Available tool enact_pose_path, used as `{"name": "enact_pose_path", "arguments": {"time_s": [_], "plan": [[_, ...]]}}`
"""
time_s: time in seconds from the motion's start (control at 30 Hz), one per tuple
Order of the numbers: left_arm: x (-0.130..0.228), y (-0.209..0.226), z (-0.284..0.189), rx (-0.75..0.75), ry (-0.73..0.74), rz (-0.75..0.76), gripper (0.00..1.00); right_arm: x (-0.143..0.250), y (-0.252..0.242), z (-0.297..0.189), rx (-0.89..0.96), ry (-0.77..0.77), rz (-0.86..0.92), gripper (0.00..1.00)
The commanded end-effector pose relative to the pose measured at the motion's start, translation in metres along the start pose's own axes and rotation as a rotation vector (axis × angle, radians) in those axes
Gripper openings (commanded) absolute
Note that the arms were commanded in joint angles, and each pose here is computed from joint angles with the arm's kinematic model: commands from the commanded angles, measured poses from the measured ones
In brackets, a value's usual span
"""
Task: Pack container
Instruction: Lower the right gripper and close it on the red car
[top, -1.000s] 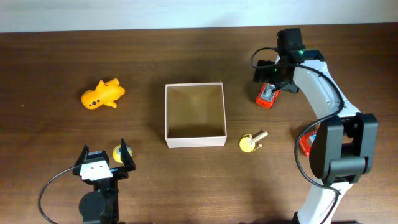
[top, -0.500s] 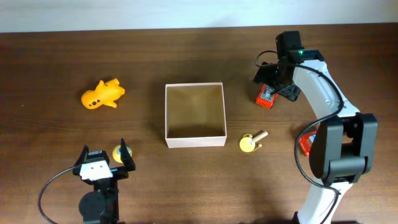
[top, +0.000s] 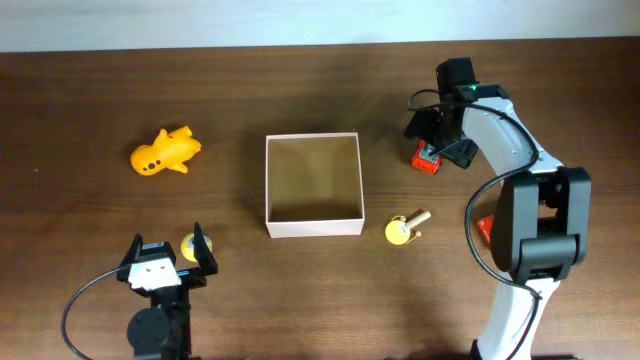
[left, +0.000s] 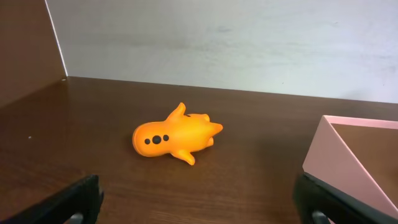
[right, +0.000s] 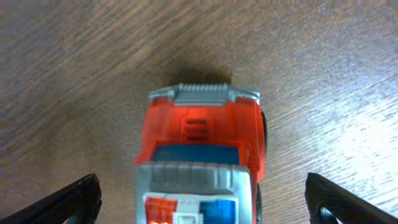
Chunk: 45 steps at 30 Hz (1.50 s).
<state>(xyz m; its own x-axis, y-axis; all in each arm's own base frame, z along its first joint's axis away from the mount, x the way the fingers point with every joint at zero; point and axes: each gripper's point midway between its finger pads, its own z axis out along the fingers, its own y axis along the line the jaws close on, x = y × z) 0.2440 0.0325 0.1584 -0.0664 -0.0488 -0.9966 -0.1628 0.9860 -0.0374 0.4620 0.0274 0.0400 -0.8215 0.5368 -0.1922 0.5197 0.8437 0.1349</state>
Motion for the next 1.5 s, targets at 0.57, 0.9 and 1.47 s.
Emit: {"name": "enact_pose_path", "arguments": {"time_s": [0.57, 0.9, 1.47], "plan": [[0.000, 0.000, 0.000, 0.002, -0.001, 0.015, 0.99, 0.007, 0.015, 0.002, -0.005, -0.007, -0.162, 0.96], [0.000, 0.000, 0.000, 0.002, -0.001, 0.015, 0.99, 0.012, 0.010, 0.003, 0.013, 0.017, -0.160, 0.91], [0.000, 0.000, 0.000, 0.002, -0.001, 0.015, 0.99, 0.012, -0.005, 0.007, 0.091, 0.013, -0.157, 0.79]]}}
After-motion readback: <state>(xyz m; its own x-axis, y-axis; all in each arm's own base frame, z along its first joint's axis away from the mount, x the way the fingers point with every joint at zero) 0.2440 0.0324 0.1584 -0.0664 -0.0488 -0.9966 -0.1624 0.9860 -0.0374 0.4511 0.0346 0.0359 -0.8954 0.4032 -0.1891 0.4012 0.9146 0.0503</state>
